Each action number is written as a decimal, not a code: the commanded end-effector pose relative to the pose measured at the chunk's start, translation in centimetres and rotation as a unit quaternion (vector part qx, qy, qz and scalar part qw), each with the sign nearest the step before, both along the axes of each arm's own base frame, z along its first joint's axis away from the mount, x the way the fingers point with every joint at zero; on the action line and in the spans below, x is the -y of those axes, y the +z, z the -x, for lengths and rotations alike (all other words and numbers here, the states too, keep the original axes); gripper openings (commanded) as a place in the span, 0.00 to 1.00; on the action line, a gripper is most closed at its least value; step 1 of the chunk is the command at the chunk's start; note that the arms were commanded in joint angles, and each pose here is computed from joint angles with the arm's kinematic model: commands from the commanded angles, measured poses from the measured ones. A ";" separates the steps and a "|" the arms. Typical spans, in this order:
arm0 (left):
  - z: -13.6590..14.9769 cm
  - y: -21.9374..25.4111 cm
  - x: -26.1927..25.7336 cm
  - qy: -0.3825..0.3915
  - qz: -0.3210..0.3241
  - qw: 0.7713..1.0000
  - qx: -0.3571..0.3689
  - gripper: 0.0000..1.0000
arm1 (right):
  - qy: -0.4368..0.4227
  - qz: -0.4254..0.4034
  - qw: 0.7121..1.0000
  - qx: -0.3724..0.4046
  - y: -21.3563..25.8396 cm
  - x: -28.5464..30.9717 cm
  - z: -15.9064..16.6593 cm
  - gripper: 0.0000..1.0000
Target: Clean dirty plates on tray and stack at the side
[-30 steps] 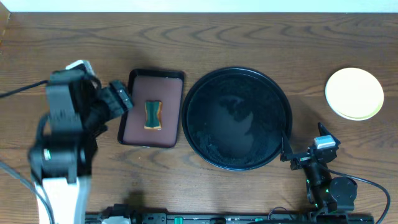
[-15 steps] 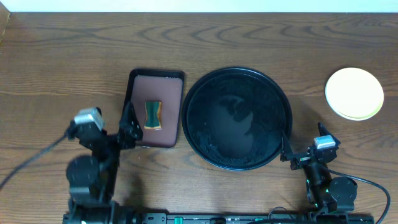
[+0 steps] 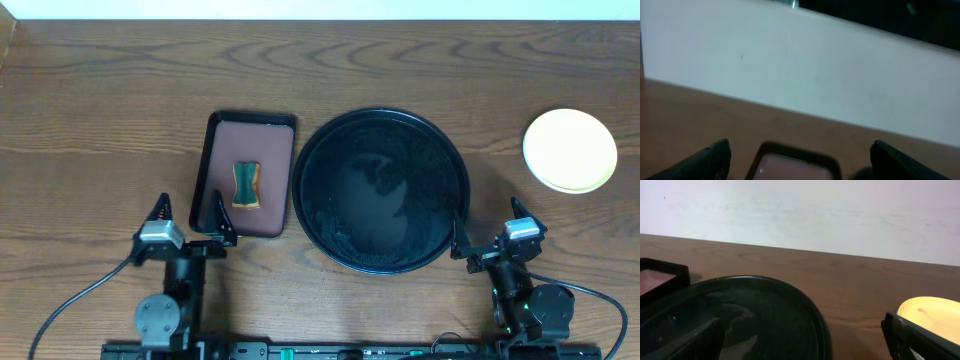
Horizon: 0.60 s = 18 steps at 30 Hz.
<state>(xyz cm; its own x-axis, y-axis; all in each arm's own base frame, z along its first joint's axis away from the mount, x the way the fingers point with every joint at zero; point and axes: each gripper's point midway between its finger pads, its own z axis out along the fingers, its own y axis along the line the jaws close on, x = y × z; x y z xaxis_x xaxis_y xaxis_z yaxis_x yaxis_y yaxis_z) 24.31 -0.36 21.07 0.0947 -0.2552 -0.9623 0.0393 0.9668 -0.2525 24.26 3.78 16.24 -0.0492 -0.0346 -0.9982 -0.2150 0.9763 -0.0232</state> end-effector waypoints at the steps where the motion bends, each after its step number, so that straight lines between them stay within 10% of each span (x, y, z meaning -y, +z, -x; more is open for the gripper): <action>1: -0.3 -2.3 0.0 0.003 -0.010 1.000 -0.024 0.89 | -0.002 0.002 1.000 0.001 -0.1 0.0 0.0 0.99; 18: -0.1 -7.5 0.2 -0.002 -0.014 0.992 -0.129 0.89 | -0.002 0.002 1.000 0.001 -0.1 0.0 0.0 0.99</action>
<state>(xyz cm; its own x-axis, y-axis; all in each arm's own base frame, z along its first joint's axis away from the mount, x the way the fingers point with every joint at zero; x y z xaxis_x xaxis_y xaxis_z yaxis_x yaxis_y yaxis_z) 24.56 -0.73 15.09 -0.1065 -0.2430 -0.9642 0.0012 0.9696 -0.2445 24.26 3.78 16.24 -0.0492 -0.0346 -0.9982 -0.2150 0.9763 -0.0232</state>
